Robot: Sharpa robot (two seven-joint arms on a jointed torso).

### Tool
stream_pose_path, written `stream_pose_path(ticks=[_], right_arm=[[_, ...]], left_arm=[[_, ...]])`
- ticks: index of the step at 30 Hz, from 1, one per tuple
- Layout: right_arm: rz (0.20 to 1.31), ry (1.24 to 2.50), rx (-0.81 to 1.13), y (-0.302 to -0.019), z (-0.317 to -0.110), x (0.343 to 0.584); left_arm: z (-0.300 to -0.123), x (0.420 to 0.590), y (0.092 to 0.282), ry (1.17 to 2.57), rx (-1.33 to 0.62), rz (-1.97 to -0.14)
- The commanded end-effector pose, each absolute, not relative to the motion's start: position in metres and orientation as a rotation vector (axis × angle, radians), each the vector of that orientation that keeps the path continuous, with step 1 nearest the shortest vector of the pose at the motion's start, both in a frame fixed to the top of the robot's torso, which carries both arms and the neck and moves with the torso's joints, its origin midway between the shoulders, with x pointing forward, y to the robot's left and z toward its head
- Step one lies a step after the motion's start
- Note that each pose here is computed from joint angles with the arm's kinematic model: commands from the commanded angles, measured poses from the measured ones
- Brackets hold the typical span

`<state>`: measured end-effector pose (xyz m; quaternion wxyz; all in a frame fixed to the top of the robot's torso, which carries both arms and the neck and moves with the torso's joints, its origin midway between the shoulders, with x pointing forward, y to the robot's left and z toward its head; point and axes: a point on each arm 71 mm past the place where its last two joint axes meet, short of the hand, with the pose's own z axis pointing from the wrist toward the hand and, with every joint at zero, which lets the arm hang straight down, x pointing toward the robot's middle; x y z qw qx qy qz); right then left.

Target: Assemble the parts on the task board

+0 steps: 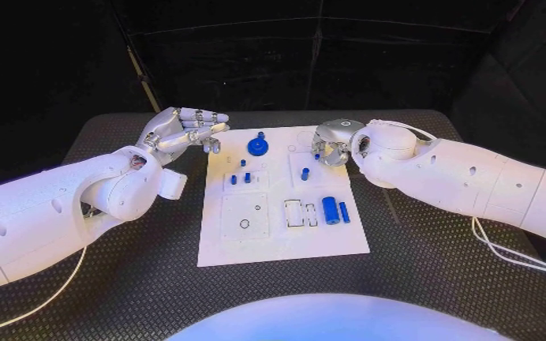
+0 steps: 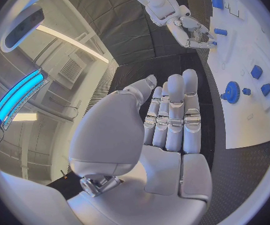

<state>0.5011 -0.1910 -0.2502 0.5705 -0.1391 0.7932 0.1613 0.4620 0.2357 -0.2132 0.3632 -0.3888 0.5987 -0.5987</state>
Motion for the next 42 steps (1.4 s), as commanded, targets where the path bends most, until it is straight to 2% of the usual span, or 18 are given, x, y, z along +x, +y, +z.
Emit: stream_pose_path(ticks=[1,42], right_arm=[[0.356,1.869,-0.348,-0.191,-0.251,0.502],[0.365,1.856,-0.335,-0.181,-0.262,0.508]], left_arm=[[-0.211,0.462,0.236,1.515,-1.003,-1.555],[-0.212,0.463,0.231,1.535,-1.006,-1.564]])
